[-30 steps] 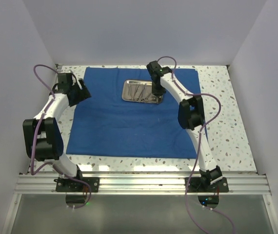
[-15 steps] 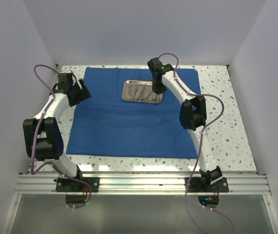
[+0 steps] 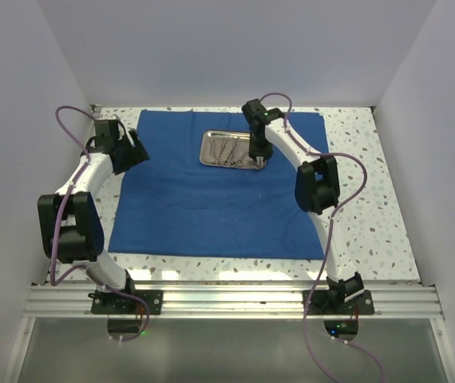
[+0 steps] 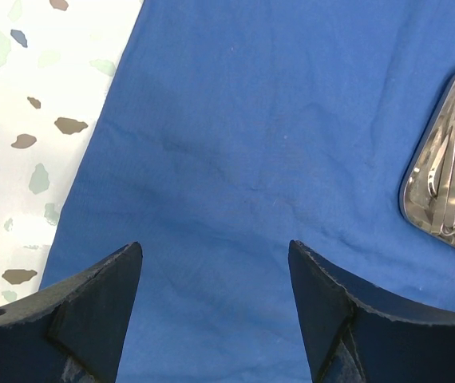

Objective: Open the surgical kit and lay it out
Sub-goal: Pick up the medical item from the container.

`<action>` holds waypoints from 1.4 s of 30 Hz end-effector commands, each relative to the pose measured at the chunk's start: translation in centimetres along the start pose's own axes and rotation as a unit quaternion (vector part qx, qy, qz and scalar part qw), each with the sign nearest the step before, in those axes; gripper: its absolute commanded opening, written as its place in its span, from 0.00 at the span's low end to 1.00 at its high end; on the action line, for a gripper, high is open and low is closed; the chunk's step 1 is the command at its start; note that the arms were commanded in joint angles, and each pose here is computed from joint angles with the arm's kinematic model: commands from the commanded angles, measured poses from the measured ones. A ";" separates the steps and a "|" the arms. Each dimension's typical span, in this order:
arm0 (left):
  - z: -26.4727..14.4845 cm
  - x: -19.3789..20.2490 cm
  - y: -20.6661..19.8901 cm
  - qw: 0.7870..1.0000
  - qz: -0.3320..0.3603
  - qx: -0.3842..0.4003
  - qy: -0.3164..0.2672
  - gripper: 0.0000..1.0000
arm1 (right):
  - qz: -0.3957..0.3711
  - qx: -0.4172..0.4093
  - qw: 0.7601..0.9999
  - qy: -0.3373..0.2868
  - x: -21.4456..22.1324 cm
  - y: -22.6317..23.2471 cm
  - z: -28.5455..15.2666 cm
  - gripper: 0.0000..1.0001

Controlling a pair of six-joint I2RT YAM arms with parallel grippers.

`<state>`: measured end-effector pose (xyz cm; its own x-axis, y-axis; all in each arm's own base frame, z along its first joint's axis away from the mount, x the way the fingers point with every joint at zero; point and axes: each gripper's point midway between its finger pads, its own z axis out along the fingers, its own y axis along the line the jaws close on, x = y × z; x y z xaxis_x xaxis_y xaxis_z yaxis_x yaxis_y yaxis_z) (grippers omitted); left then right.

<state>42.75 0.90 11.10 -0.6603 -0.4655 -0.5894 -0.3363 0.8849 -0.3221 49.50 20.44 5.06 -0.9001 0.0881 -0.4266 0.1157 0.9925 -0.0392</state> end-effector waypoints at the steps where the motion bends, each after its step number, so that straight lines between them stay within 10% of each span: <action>1: -0.4 -0.7 -0.3 1.000 -0.001 0.012 -0.016 0.78 | 0.001 -0.015 1.000 -0.006 -0.1 0.6 -1.6 0.34; 22: 0.1 -0.3 0.1 1.000 0.002 0.005 -0.008 0.77 | -0.017 0.033 0.999 0.018 1.6 -0.3 3.0 0.25; 31: 0.6 -0.4 0.2 1.000 0.003 0.000 -0.004 0.77 | -0.028 0.041 0.997 0.053 3.8 -0.6 4.5 0.00; 42: 0.7 -0.6 0.1 1.000 0.001 0.000 -0.002 0.77 | -0.015 0.015 1.000 -0.010 -0.9 -0.1 -1.2 0.00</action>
<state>42.25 0.81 9.48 -0.6871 -0.4672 -0.5564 -0.3486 0.8839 -0.3117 49.22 20.70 3.18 -0.9148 0.0568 -0.3999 0.0981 0.9917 -0.0834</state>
